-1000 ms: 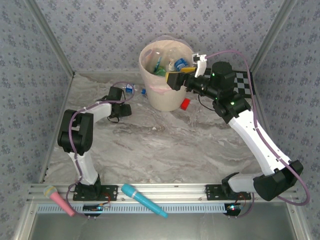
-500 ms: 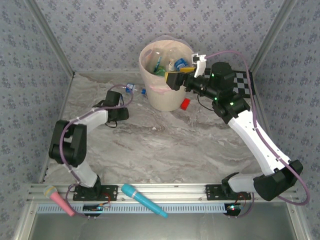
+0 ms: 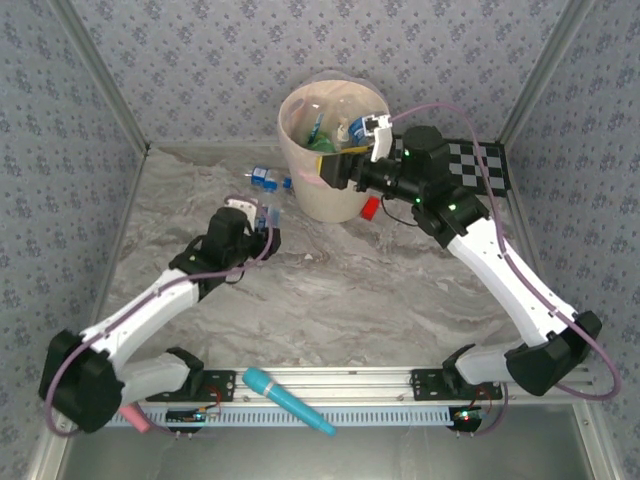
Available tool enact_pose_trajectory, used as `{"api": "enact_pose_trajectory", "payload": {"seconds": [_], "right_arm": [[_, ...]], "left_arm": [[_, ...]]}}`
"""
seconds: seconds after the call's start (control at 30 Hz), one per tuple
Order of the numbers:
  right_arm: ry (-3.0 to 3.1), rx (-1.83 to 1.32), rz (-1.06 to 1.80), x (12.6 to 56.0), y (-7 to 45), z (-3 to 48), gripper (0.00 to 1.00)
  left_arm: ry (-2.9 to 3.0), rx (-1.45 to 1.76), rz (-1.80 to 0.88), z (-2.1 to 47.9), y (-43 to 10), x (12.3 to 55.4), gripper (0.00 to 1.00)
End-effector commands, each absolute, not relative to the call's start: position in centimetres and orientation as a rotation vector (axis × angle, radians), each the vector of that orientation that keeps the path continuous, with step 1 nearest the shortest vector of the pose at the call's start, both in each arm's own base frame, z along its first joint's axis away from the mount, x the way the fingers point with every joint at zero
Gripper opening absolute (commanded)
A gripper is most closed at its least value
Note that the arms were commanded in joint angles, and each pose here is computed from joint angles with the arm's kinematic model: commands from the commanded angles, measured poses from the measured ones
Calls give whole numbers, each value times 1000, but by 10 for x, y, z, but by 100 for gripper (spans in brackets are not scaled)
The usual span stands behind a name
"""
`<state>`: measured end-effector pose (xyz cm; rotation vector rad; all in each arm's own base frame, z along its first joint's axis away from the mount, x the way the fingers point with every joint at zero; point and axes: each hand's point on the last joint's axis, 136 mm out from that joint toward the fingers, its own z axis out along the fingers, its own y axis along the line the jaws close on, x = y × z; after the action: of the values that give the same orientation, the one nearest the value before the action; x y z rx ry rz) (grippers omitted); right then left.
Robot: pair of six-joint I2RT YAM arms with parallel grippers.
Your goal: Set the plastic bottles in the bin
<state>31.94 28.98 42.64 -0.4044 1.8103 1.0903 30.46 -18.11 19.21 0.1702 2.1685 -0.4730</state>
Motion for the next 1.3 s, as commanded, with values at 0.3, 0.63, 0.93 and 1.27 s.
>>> {"api": "enact_pose_trajectory", "payload": {"seconds": [0.3, 0.63, 0.93, 1.27], "right_arm": [[1945, -570, 1112, 296, 376, 406, 71], [2070, -643, 1137, 301, 421, 372, 66], [2107, -668, 1155, 301, 434, 359, 59], [2086, -702, 1200, 290, 433, 363, 34]], "left_arm": [[1892, 266, -574, 259, -170, 243, 52], [1834, 317, -620, 276, -173, 223, 52], [1823, 322, -619, 281, -173, 222, 53], [1835, 314, -610, 279, -172, 223, 55]]}}
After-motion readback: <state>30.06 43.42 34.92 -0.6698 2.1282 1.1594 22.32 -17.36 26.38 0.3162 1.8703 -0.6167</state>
